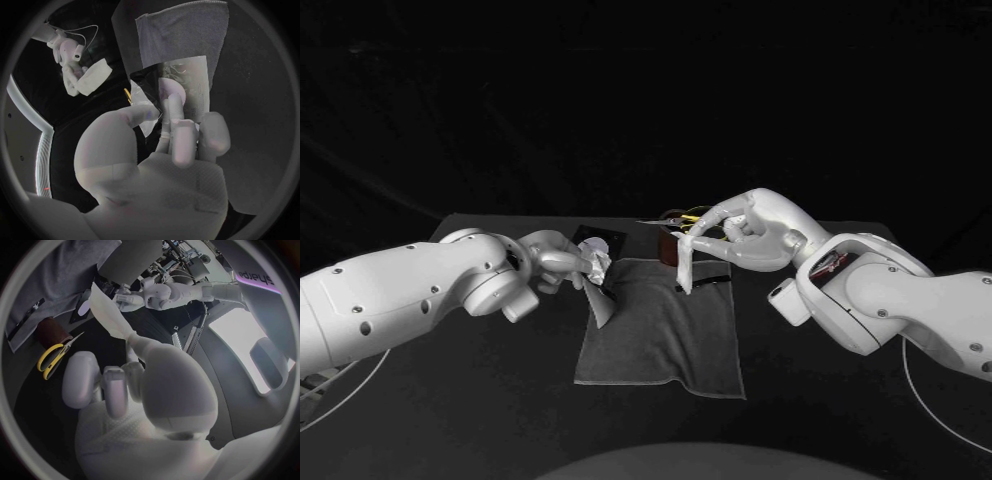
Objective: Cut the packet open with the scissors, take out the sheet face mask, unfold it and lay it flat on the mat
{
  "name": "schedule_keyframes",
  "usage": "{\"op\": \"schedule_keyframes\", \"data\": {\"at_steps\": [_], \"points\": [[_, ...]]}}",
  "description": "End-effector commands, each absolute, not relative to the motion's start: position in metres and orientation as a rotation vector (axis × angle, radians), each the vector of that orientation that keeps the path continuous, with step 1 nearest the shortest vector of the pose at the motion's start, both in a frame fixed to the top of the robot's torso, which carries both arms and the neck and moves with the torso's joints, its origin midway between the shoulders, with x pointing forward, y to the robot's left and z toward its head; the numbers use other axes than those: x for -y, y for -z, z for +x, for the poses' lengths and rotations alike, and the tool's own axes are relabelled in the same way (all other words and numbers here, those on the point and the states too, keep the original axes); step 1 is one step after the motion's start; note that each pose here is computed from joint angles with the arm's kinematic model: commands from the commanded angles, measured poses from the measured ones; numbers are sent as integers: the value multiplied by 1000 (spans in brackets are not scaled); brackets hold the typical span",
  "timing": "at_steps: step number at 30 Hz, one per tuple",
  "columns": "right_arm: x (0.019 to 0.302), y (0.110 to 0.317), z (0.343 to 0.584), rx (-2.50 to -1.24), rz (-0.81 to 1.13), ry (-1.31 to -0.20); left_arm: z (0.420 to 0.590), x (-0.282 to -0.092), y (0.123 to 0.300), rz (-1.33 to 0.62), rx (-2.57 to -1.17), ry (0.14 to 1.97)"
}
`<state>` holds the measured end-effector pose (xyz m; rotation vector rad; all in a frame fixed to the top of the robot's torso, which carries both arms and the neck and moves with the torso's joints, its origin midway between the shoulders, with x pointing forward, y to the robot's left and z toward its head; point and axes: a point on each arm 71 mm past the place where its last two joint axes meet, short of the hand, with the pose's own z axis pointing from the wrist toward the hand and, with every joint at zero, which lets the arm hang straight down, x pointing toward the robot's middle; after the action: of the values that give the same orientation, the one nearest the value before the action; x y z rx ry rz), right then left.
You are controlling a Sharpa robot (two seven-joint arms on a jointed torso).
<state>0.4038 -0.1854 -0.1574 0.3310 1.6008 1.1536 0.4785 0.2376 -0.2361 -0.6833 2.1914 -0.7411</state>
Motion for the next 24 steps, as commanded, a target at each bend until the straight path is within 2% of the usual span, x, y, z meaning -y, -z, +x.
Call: {"op": "schedule_keyframes", "data": {"at_steps": [1,10,16,24], "points": [[185,161,404,-1630,330,-1182,477,-247,228,-834,-2246,804],[184,172,408,-1658,314,-1165,485,-298,197,-1032,-2138,759],[184,176,409,-1665,301,-1158,483,-320,188,-1107,-2097,737],[183,180,412,-1673,298,-1147,481,-350,161,-1127,-2045,683]]}}
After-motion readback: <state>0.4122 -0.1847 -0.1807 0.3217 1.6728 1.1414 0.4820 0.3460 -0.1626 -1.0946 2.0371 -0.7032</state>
